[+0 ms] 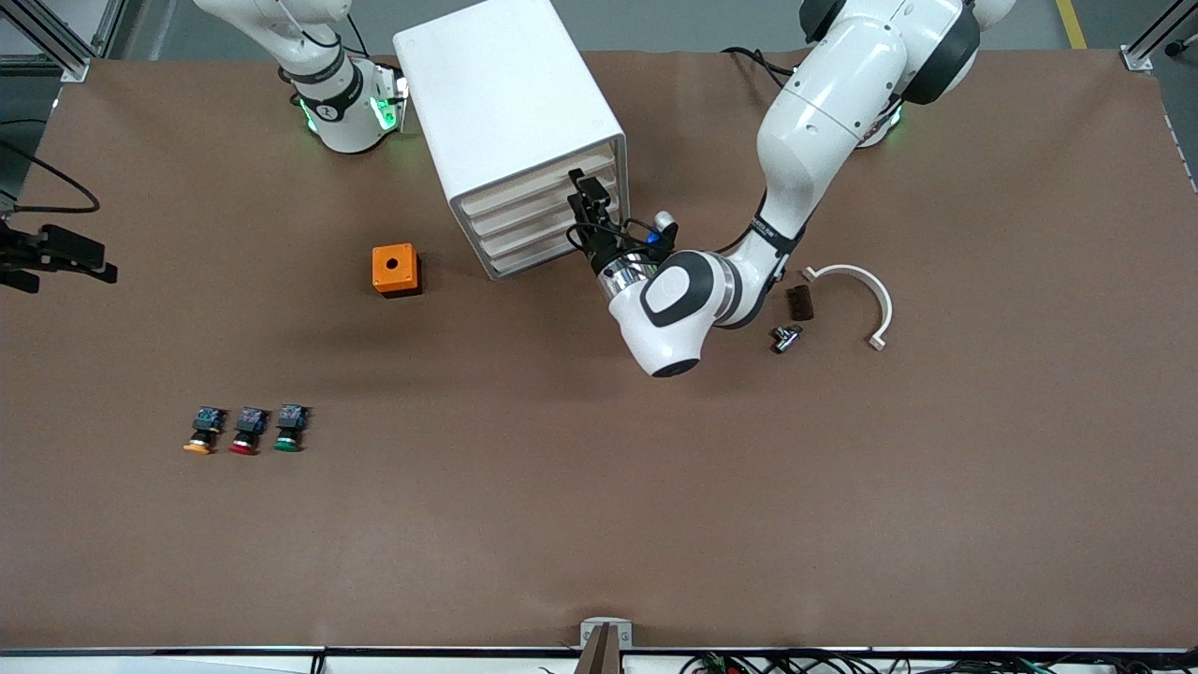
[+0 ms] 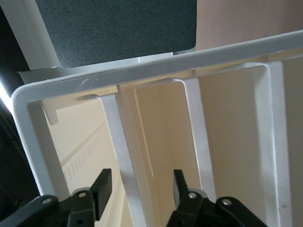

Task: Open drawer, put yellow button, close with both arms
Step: 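Pull the drawer open with the left gripper while the right gripper reaches buttons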

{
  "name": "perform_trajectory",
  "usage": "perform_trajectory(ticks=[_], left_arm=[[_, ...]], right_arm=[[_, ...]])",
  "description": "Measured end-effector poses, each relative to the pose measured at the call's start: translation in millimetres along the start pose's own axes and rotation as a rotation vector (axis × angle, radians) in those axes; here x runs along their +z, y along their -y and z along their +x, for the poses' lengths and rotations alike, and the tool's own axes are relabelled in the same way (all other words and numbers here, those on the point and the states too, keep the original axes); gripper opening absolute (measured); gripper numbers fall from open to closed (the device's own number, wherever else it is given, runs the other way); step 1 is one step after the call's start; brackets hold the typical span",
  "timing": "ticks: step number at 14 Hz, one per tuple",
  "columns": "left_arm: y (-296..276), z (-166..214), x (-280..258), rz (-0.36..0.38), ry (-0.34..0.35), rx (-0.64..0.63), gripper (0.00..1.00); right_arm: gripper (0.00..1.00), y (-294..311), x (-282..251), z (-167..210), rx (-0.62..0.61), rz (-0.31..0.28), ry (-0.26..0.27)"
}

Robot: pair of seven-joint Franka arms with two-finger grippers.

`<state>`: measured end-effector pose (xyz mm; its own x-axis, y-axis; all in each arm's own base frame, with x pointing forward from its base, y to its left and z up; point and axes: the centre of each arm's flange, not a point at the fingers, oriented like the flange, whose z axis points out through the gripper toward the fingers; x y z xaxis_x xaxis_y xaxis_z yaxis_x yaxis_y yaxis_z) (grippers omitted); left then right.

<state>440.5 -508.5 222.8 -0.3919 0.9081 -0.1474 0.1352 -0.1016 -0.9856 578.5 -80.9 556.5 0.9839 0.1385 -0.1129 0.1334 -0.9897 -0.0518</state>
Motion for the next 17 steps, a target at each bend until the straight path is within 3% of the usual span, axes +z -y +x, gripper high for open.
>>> perform_trajectory(ticks=[4, 7, 9, 10, 13, 17], left_arm=[[1, -6, 17, 0.015, -0.014, -0.009, 0.52], [3, -10, 27, 0.024, -0.023, -0.017, 0.39], [4, -11, 29, 0.033, -0.019, -0.018, 0.16], [4, -11, 29, 0.036, -0.019, -0.037, 0.10], [4, -11, 28, 0.036, -0.019, -0.046, 0.10], [4, -10, 26, 0.035, -0.015, -0.047, 0.10]], right_arm=[[1.00, 32, 85, 58, -0.068, 0.009, 0.121], [1.00, -2, 118, 70, -0.023, 0.016, 0.148], [1.00, -22, 121, 76, -0.001, 0.003, 0.091], [1.00, -28, 119, 79, 0.006, -0.005, 0.061], [1.00, -43, 128, 95, 0.033, -0.037, -0.038], [1.00, -99, 188, 115, 0.104, -0.083, -0.152]])
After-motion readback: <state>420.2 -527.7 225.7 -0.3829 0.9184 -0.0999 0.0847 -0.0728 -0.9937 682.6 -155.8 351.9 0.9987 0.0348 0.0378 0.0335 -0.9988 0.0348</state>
